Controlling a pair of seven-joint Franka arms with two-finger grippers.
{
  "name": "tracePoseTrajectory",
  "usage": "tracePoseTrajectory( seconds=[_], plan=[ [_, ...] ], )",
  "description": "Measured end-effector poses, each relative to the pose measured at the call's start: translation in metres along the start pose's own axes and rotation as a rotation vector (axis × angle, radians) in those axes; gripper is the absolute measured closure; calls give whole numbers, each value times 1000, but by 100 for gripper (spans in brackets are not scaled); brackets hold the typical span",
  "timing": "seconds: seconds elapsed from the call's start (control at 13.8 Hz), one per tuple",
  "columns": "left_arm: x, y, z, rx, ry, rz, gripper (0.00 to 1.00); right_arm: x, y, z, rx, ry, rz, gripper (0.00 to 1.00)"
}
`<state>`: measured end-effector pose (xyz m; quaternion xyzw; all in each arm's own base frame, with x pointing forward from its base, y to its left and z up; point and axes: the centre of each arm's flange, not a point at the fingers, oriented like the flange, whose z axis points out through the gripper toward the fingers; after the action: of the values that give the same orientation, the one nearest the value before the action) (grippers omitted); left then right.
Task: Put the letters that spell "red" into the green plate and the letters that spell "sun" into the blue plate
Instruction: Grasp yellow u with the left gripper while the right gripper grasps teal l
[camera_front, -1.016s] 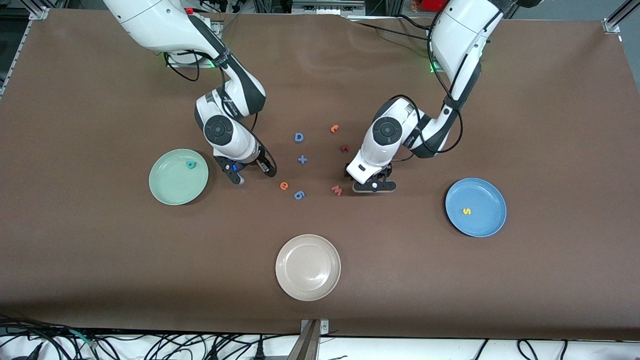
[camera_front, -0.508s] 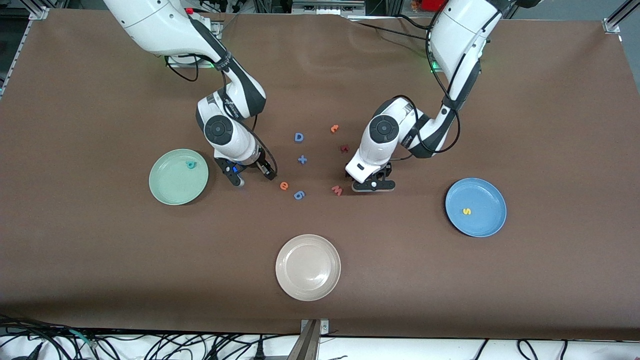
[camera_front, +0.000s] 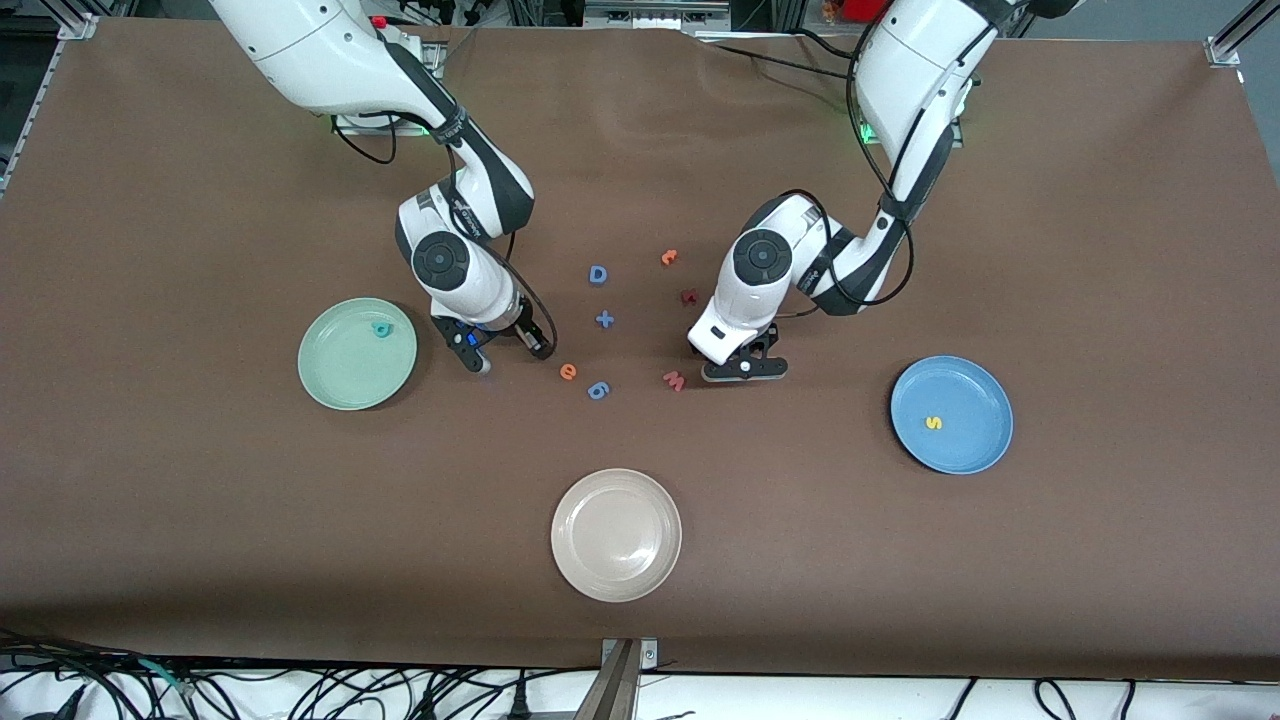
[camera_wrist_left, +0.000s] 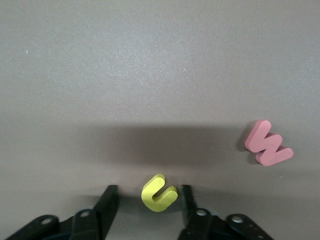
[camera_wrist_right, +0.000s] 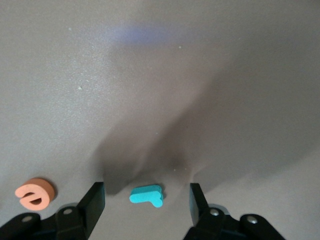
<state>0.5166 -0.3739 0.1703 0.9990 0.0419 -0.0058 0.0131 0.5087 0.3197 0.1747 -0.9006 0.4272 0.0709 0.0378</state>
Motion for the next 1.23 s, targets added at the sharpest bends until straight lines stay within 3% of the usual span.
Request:
tracePoseTrajectory(
  seconds=[0.44,0.58,0.73,0.8,0.87,1.02,1.23],
  plan=[
    [4,1,-2,-3,7,-4,59,1,0,3,5,0,2,27],
    [5,1,-3,-3,8,-5,64,1,-1,2,9,1,3,45],
    [5,1,-3,-3,8,-5,69,1,-1,2,13,2,3,52],
    [5,1,-3,-3,8,-5,69,1,-2,0,15,2,3,65],
    [5,1,-3,-3,8,-5,69,1,-2,0,16,3,4,71],
    [7,-1,-4,8,1,-9,69,1,-2,0,16,3,4,71],
    [34,-14,-26,110,-64,-21,69,4,-3,-1,21,5,8,71]
  ],
)
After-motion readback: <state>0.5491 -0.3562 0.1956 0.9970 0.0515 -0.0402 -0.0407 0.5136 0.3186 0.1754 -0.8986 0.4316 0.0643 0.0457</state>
